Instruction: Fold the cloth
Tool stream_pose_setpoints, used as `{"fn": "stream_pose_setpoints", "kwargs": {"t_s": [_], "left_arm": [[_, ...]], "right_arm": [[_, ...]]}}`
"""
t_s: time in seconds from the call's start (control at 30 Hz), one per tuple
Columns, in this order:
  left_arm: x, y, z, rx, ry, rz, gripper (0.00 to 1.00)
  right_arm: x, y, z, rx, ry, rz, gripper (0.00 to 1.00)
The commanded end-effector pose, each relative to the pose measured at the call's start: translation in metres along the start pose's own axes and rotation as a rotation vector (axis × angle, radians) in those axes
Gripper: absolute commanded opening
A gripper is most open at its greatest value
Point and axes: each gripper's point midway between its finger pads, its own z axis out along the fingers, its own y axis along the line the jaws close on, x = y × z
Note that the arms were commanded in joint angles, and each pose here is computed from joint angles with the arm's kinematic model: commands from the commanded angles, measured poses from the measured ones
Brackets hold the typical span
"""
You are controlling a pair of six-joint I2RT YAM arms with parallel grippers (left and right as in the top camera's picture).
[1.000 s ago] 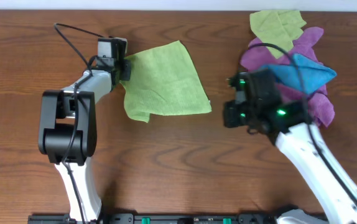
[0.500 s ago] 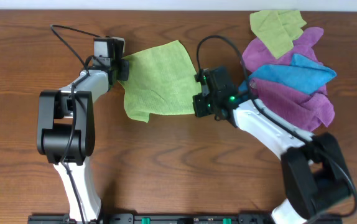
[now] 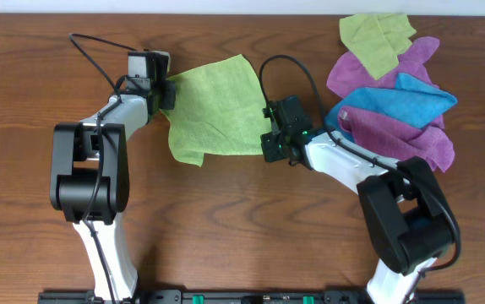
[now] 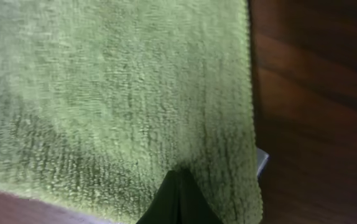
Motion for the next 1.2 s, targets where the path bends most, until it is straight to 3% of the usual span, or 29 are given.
{"fn": "stream_pose_setpoints", "kwargs": {"t_s": [0.0, 0.27, 0.53, 0.7, 0.97, 1.17], "left_arm": [[0.053, -0.016, 0.019, 0.052, 0.139, 0.015, 0.06], [0.052, -0.023, 0.019, 0.060, 0.138, 0.028, 0.06], [0.048, -0.039, 0.018, 0.076, 0.130, 0.030, 0.05], [0.007, -0.038, 0.001, 0.071, 0.041, -0.041, 0.06], [-0.056, -0.035, -0.078, 0.075, -0.100, -0.124, 0.06], [-0.052, -0.057, -0.159, 0.202, -0.043, -0.122, 0.06]], "right_arm": [[0.014, -0.043, 0.013, 0.180, 0.041, 0.029, 0.01], [0.012, -0.106, 0.008, 0.250, 0.037, 0.233, 0.01], [0.012, -0.093, 0.011, 0.177, 0.048, 0.235, 0.01], [-0.008, -0.076, -0.005, 0.098, -0.005, 0.275, 0.01], [-0.081, -0.061, -0.099, 0.043, -0.295, 0.179, 0.01], [-0.094, -0.053, -0.149, 0.028, -0.392, 0.100, 0.01]]}}
